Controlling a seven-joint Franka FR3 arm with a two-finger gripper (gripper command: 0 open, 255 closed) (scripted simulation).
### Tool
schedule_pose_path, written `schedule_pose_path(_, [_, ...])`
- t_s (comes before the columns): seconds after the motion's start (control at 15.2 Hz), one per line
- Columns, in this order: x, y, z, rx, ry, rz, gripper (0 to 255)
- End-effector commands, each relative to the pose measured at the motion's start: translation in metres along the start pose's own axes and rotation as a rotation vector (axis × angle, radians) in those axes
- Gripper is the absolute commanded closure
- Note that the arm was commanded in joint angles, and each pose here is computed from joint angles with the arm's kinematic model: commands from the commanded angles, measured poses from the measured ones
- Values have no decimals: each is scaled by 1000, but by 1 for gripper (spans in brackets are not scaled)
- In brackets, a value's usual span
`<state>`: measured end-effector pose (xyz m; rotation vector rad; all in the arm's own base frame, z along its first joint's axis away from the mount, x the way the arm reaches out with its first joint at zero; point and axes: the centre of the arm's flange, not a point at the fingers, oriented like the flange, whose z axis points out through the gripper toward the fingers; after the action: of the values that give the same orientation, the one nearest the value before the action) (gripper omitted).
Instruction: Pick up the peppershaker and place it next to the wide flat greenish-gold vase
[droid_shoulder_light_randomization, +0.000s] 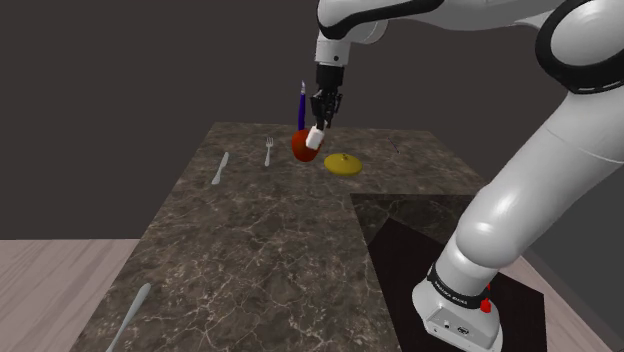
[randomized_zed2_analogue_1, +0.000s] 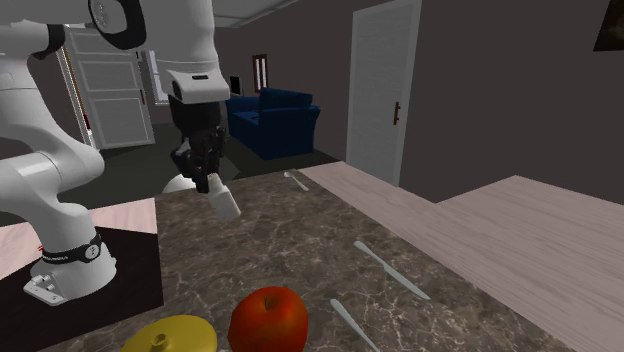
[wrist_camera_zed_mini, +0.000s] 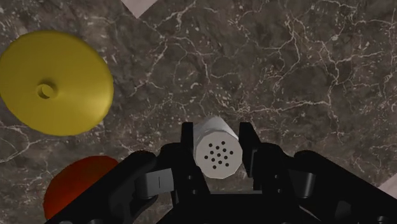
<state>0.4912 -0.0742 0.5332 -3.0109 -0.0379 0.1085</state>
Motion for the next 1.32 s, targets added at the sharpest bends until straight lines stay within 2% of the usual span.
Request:
schedule_pose_path(0.0, [-13, 24, 0, 0, 0, -2, 255])
schedule_pose_path(1.25, [-114, 252, -24, 0, 0, -2, 255])
